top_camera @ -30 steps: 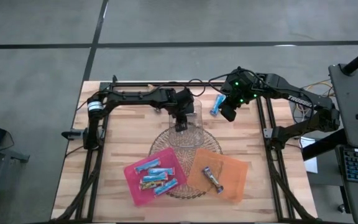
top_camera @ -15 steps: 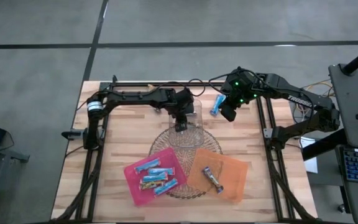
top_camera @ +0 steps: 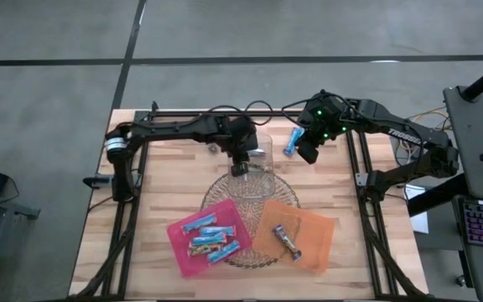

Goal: Pick and place Granola Bars by type
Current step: Put the orange granola bar into the transparent bin

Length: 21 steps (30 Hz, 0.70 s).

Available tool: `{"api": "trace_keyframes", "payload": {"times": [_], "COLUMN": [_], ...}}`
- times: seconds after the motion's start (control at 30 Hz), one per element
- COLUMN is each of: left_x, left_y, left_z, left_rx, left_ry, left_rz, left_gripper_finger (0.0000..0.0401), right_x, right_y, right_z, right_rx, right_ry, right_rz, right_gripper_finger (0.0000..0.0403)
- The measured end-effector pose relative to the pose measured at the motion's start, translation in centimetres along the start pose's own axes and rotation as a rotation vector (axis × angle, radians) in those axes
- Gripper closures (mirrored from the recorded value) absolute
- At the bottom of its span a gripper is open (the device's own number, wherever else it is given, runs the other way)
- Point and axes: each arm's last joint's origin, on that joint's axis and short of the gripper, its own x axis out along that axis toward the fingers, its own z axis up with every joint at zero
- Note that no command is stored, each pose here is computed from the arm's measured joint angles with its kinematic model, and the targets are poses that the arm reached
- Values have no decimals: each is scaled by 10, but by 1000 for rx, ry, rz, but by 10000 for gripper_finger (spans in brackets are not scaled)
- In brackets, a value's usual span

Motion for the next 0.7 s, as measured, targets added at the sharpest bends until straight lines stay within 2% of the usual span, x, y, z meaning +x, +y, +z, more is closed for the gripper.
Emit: {"api": "trace_keyframes", "payload": {"times": [0.33, 0.7], "left_x": [-69, -167], "left_y": [-14, -29], "left_z": [-1, -17], "left_rx": [5, -15], "left_ry": [-118, -364], "left_rz": [4, 16], "left_gripper_finger": [401, 401], "right_x": [4, 4], "right_y": [-1, -1], "right_z": [1, 1], "right_rx": [4, 5], "right_ry": [7, 8], "right_rz": [-8, -8], "right_gripper_finger": [394, 394]}}
